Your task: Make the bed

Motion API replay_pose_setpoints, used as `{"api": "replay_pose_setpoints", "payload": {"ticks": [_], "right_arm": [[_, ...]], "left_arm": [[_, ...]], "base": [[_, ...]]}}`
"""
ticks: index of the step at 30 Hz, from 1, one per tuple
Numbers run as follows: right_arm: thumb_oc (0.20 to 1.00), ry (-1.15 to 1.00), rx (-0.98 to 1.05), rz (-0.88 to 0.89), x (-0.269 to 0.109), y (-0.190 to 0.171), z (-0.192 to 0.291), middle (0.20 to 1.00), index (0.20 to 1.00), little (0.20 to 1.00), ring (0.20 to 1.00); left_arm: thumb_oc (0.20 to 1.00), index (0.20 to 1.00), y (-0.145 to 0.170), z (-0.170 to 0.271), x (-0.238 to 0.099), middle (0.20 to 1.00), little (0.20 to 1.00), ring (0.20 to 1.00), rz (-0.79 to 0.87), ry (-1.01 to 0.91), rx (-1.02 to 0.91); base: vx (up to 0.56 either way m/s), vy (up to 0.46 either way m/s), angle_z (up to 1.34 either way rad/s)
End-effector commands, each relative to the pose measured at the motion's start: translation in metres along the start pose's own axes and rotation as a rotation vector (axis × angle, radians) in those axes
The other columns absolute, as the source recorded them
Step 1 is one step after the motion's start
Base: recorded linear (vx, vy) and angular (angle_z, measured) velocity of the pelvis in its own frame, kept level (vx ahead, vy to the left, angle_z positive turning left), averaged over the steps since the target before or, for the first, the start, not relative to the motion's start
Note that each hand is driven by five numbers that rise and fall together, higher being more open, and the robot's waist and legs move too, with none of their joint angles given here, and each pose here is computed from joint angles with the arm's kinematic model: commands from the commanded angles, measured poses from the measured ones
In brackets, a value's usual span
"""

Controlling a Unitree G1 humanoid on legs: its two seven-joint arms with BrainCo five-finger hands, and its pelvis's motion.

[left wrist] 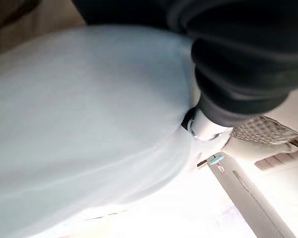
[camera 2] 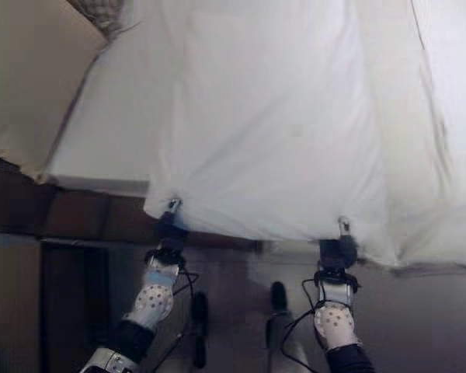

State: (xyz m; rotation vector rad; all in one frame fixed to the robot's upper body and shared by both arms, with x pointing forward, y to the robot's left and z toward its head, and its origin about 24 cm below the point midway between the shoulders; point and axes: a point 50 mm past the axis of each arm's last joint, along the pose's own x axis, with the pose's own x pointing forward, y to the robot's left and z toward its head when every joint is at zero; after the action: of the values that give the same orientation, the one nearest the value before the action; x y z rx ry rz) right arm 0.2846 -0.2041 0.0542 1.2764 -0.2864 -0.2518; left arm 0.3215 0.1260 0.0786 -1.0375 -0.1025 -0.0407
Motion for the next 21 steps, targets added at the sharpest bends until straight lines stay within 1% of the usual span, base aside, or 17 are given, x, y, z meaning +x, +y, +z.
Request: {"api": "replay_pose_setpoints", "payload": {"ticks": [1,4,5,6,7,9,10,11,15,17,18,19,21], "right_arm": [[0.2,0.036,-0.057,0.065,-0.011,0.002,-0.008,0.2,0.2,0.2,0.2],[0.2,0.048,-0.08,0.055,-0.009,-0.001,-0.011,0.2,0.2,0.2,0.2],[0.2,0.057,-0.081,0.048,-0.009,-0.002,-0.014,0.2,0.2,0.2,0.2],[0.2,0.071,-0.105,0.006,-0.01,-0.011,-0.017,0.2,0.2,0.2,0.2],[0.2,0.071,-0.105,0.006,-0.01,-0.011,-0.017,0.2,0.2,0.2,0.2],[0.2,0.094,-0.123,-0.064,-0.012,-0.026,-0.021,0.2,0.2,0.2,0.2],[0.2,0.1,-0.124,-0.09,-0.013,-0.032,-0.023,0.2,0.2,0.2,0.2],[0.2,0.114,-0.134,-0.113,-0.013,-0.037,-0.025,0.2,0.2,0.2,0.2],[0.2,0.166,-0.186,-0.219,-0.019,-0.065,-0.028,0.2,0.2,0.2,0.2],[0.2,0.188,-0.227,-0.273,-0.022,-0.077,-0.029,0.2,0.2,0.2,0.2],[0.2,0.206,-0.252,-0.314,-0.026,-0.086,-0.03,0.2,0.2,0.2,0.2],[0.2,0.217,-0.271,-0.346,-0.028,-0.093,-0.03,0.2,0.2,0.2,0.2],[0.2,0.249,-0.309,-0.383,-0.031,-0.102,-0.032,0.2,0.2,0.2,0.2]], "left_arm": [[0.2,0.2,0.026,0.03,-0.026,0.2,0.2,0.2,0.001,-0.093,0.105],[0.2,0.2,0.026,0.036,-0.026,0.2,0.2,0.2,0.017,-0.124,0.123],[0.2,0.2,0.027,0.035,-0.026,0.2,0.2,0.2,0.03,-0.128,0.123],[0.2,0.2,0.031,0.037,-0.025,0.2,0.2,0.2,0.079,-0.157,0.131],[0.2,0.2,0.031,0.037,-0.025,0.2,0.2,0.2,0.078,-0.157,0.131],[0.2,0.2,0.04,0.035,-0.024,0.2,0.2,0.2,0.175,-0.19,0.112],[0.2,0.2,0.042,0.034,-0.023,0.2,0.2,0.2,0.21,-0.213,0.061],[0.2,0.2,0.046,0.034,-0.025,0.2,0.2,0.2,0.243,-0.224,0.05],[0.2,0.2,0.072,0.034,-0.029,0.2,0.2,0.2,0.437,-0.282,0.01],[0.2,0.2,0.084,0.027,-0.031,0.2,0.2,0.2,0.522,-0.262,0.014],[0.2,0.2,0.09,0.021,-0.033,0.2,0.2,0.2,0.568,-0.25,-0.013],[0.2,0.2,0.094,0.018,-0.033,0.2,0.2,0.2,0.592,-0.234,0.008],[0.2,0.2,0.102,0.01,-0.036,0.2,0.2,0.2,0.655,-0.215,-0.012]], "base": [[-0.07,0.494,-0.97],[-0.07,0.26,-0.72],[-0.09,0.196,-0.43],[-0.05,0.114,-0.31],[-0.06,0.06,-0.31],[-0.04,-0.014,-0.38],[-0.05,-0.056,-0.27],[-0.06,-0.087,0.01],[-0.04,-0.089,0.07],[-0.02,-0.018,0.01],[0.0,0.0,0.0],[0.0,0.0,0.0],[0.0,0.0,0.0]]}}
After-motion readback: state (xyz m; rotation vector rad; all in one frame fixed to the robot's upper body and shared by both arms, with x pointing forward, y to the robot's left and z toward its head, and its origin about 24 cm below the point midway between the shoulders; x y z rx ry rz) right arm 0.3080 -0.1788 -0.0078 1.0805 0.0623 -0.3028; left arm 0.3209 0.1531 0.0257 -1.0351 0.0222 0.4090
